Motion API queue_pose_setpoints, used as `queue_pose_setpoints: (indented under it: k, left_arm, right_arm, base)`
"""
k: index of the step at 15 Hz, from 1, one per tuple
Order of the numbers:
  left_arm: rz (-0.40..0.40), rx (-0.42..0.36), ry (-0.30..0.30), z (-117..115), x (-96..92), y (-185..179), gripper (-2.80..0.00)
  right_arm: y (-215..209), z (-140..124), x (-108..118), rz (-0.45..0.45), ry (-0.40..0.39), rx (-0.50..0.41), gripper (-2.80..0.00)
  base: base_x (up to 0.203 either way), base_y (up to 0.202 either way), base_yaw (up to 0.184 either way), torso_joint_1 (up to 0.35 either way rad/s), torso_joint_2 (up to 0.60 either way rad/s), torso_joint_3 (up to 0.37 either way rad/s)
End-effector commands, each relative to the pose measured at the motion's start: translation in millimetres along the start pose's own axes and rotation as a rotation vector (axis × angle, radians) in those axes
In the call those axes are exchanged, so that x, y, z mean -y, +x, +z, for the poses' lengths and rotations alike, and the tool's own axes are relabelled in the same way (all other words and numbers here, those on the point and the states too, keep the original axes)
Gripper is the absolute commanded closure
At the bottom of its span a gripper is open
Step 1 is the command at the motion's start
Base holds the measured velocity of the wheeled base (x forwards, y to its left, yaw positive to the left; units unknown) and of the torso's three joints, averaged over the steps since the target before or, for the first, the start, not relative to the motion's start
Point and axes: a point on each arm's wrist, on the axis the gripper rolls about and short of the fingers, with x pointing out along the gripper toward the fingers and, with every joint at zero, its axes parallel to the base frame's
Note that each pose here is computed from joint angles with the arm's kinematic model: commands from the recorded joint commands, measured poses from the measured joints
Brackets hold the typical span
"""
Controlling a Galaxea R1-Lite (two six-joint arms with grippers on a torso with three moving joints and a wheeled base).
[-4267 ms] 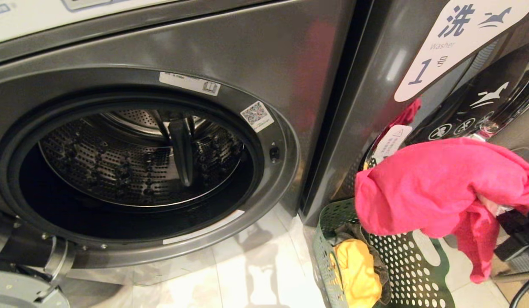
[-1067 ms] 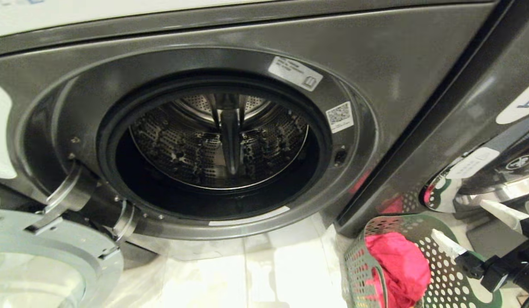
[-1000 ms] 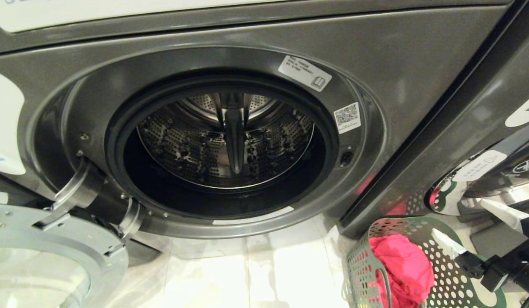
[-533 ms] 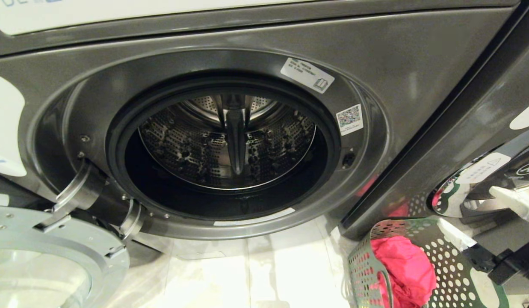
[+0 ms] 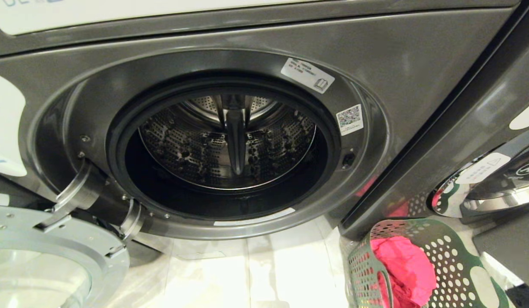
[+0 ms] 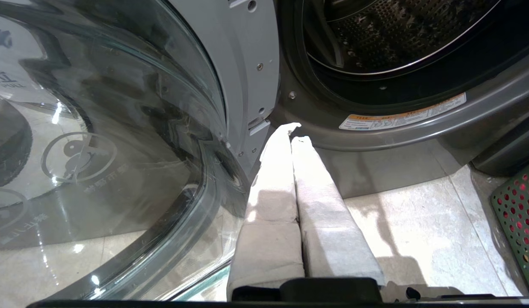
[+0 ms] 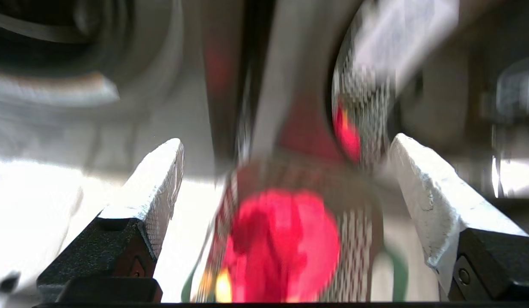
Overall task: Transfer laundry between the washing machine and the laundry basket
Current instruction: Close the washing machine door with the left hand
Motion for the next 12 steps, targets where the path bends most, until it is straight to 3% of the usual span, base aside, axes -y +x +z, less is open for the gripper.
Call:
queue_pose_setpoints:
  k: [1,4,6,10,12]
  left_arm:
    - [-0.002,-0.040,0.000,-11.3,0.5,2.2,0.00]
    - [-0.002,-0.040,-0.001,-11.3,0.5,2.2,0.00]
    - [-0.002,-0.040,0.000,-11.3,0.5,2.2,0.00]
    - [-0.002,-0.040,-0.001,-11.3,0.5,2.2,0.00]
    - [-0.002,-0.040,-0.001,-11.3,0.5,2.2,0.00]
  right_arm:
    - [-31.3,-16.9,-3.4,-0.012,0.012,-0.057,-2.80]
    - [-60.2,-39.5,-7.9,-0.037,0.028,-0.101,-2.80]
    - [-63.5,-50.2,-9.4,-0.061,0.048,-0.194,-2.80]
    - [-64.2,-55.9,-12.4,0.025,0.045,-0.247,-2.80]
    - [-68.7,-58.5,-14.0,-0.017,0.043,-0.241,-2.80]
  base:
    - [0.000,0.000,0.000,0.000,0.00,0.000]
    - [0.000,0.000,0.000,0.000,0.00,0.000]
    - [0.000,0.000,0.000,0.000,0.00,0.000]
    - [0.000,0.000,0.000,0.000,0.00,0.000]
    - [0.000,0.000,0.000,0.000,0.00,0.000]
